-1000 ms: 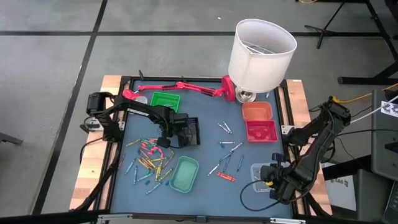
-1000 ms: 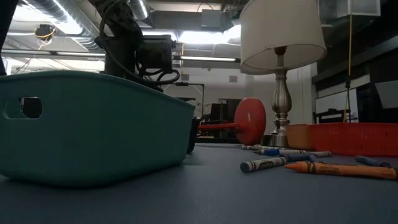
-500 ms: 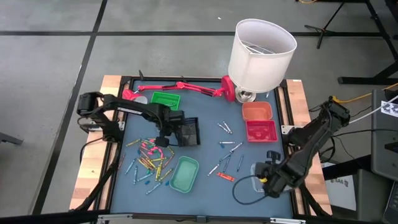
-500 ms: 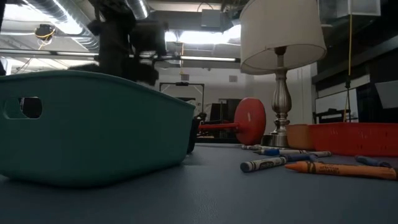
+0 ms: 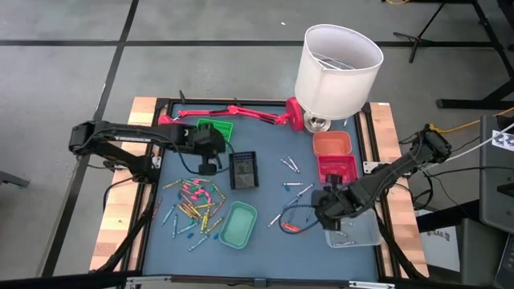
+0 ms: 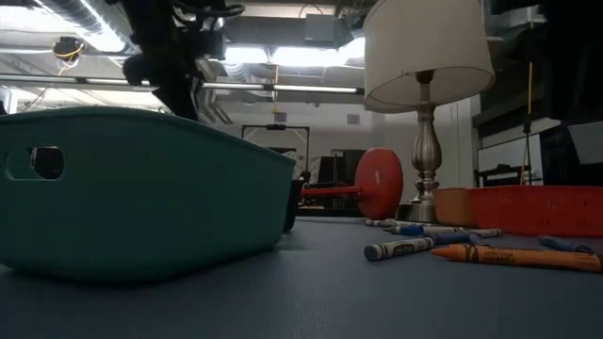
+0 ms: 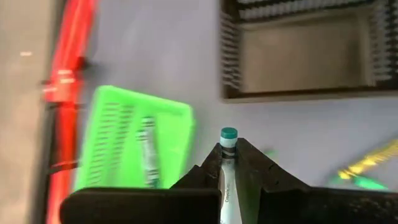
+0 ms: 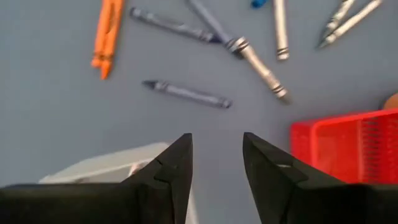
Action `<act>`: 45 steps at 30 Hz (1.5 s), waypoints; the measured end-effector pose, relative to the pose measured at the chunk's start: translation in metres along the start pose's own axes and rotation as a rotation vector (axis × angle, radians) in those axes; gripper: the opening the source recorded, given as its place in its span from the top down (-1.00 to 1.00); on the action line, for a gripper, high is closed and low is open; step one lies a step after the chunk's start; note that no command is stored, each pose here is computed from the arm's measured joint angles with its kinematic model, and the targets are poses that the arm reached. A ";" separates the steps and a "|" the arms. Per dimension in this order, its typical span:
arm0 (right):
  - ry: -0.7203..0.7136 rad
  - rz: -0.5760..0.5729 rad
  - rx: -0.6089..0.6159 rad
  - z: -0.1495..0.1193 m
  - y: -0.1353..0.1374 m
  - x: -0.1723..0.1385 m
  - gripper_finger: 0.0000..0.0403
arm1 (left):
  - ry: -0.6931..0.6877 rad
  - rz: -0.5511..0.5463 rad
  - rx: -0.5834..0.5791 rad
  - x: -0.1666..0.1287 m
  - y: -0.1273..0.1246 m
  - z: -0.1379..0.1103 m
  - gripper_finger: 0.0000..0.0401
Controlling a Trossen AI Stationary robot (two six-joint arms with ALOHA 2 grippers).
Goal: Sort crayons
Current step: Put the blue green crayon into the green bin
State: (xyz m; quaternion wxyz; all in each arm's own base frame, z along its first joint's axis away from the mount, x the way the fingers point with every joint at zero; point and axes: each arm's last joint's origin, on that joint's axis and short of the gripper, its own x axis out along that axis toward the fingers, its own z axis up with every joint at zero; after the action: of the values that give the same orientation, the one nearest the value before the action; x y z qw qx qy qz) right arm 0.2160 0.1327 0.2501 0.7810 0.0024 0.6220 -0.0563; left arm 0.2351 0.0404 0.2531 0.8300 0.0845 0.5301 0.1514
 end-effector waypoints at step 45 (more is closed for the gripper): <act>-0.120 -0.073 0.026 0.046 -0.062 0.012 0.31 | 0.117 -0.046 -0.167 0.095 0.095 -0.016 0.97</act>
State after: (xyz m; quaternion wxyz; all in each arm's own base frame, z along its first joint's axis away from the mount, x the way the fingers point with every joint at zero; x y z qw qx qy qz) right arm 0.2577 0.0668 0.2534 0.8143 -0.0138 0.5729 -0.0927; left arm 0.2426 0.1617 0.1934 0.8050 -0.0062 0.5651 0.1807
